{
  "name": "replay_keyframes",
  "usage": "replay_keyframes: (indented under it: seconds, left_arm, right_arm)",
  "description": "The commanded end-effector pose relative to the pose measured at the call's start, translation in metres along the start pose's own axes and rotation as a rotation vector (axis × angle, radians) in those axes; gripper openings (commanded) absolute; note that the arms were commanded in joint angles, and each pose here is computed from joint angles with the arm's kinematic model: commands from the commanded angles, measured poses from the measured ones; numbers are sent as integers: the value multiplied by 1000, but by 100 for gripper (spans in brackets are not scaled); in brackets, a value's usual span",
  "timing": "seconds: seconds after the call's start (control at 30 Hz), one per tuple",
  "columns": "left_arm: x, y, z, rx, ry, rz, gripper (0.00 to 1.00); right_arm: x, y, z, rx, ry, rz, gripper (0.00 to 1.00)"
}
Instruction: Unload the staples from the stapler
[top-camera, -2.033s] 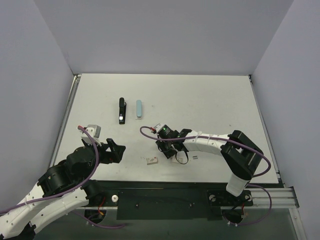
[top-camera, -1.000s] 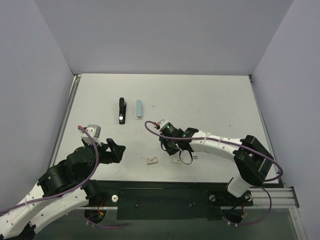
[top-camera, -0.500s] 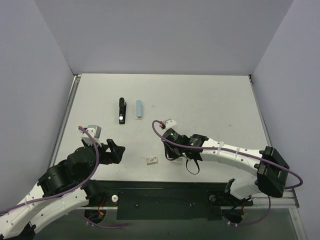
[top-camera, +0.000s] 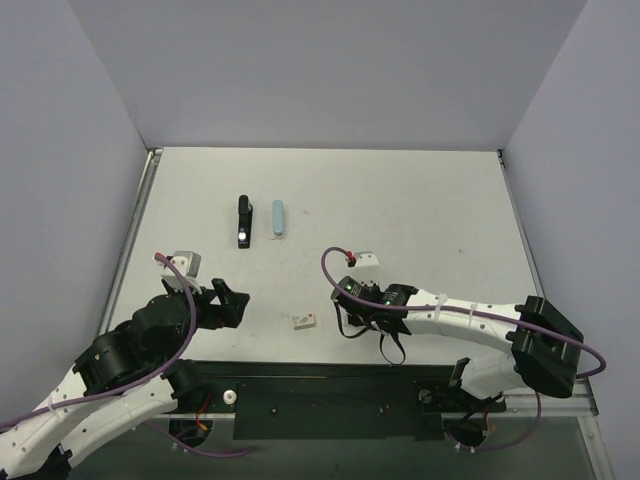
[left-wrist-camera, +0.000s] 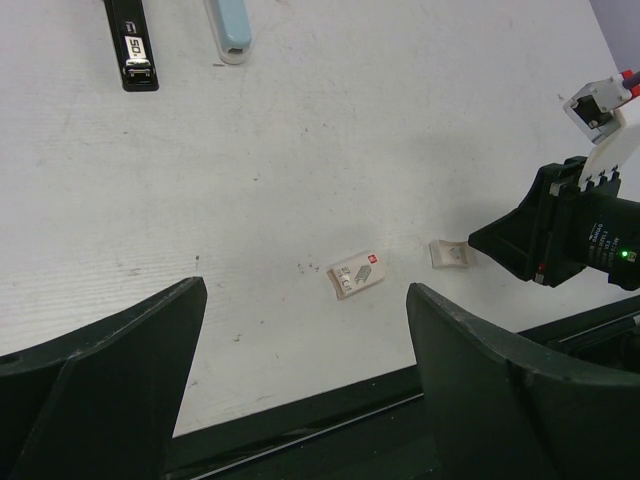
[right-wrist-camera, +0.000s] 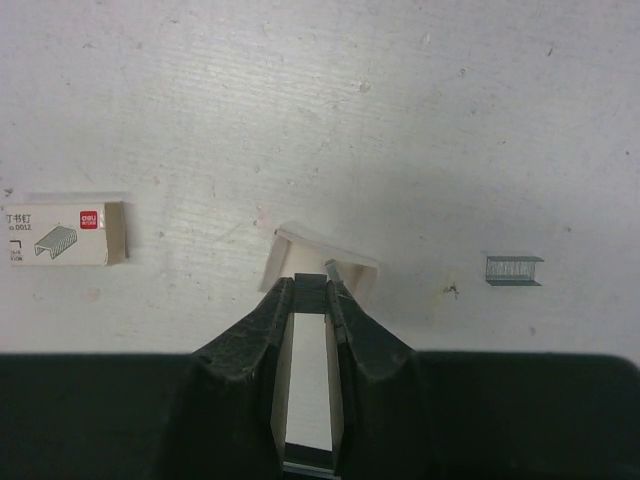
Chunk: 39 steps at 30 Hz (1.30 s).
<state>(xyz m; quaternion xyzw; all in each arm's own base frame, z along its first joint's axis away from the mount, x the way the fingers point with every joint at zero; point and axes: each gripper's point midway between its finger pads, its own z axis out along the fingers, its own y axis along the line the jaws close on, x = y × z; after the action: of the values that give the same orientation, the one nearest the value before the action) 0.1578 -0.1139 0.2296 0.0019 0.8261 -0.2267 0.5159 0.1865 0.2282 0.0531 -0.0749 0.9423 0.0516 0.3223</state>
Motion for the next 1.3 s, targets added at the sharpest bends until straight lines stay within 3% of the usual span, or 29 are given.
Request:
replay_keyframes:
  seconds: [0.0,1.27]
  left_arm:
    - [-12,-5,-6,23,-30,-18,92]
    - [-12,-4,-8,27,-34,-21,92]
  right_arm:
    - [-9,-1,-2,23,-68,109,8]
    - [16,-2,22,71,-26,162,10]
